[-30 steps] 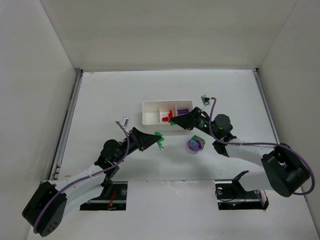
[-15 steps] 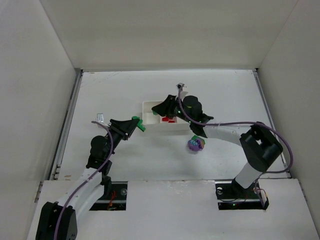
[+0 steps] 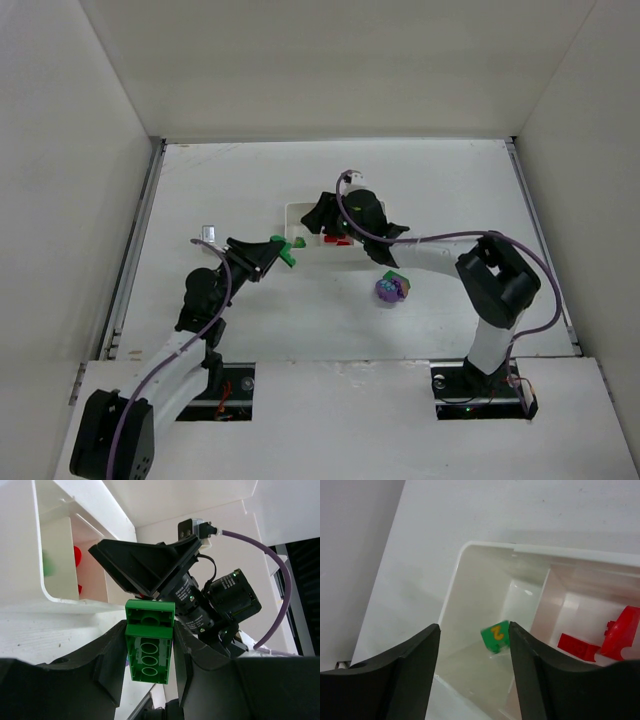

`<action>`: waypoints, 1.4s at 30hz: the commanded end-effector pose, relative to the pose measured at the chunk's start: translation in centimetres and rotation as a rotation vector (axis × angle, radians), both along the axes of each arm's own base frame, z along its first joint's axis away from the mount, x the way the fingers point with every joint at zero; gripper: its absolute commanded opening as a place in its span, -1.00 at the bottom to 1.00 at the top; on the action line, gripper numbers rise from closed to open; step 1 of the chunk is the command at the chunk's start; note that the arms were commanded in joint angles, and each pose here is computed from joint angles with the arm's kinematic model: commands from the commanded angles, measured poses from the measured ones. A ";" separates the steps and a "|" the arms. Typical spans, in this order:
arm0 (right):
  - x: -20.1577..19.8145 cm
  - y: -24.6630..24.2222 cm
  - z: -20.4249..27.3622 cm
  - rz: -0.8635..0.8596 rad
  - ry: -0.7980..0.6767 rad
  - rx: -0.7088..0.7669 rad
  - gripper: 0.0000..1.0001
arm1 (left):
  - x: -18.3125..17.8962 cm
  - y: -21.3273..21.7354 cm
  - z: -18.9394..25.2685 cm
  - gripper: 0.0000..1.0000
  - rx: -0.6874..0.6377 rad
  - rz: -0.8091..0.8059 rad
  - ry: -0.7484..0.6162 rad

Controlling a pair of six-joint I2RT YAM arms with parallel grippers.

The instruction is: Sort the legos into containers by color

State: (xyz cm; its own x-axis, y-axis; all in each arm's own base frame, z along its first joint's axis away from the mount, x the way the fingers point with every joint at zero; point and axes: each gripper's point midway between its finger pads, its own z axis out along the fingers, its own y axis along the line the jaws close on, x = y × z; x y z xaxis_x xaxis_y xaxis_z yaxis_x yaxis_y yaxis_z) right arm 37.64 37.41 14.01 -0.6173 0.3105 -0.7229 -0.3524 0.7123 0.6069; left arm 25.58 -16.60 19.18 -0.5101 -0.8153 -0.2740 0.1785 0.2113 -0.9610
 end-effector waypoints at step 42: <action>-15.0 0.1 7.2 0.242 -0.369 -0.145 -0.09 | -0.3 -5.6 2.0 -0.72 -0.074 -0.086 0.069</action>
State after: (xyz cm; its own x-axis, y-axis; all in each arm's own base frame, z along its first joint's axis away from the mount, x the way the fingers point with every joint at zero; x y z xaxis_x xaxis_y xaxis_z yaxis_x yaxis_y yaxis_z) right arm 22.01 36.68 18.49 -0.4059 0.0257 -0.9136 -0.6888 0.6484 0.3242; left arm 24.81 -21.89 18.06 -0.6091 -0.7752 -0.1676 0.0539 0.1703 -0.9839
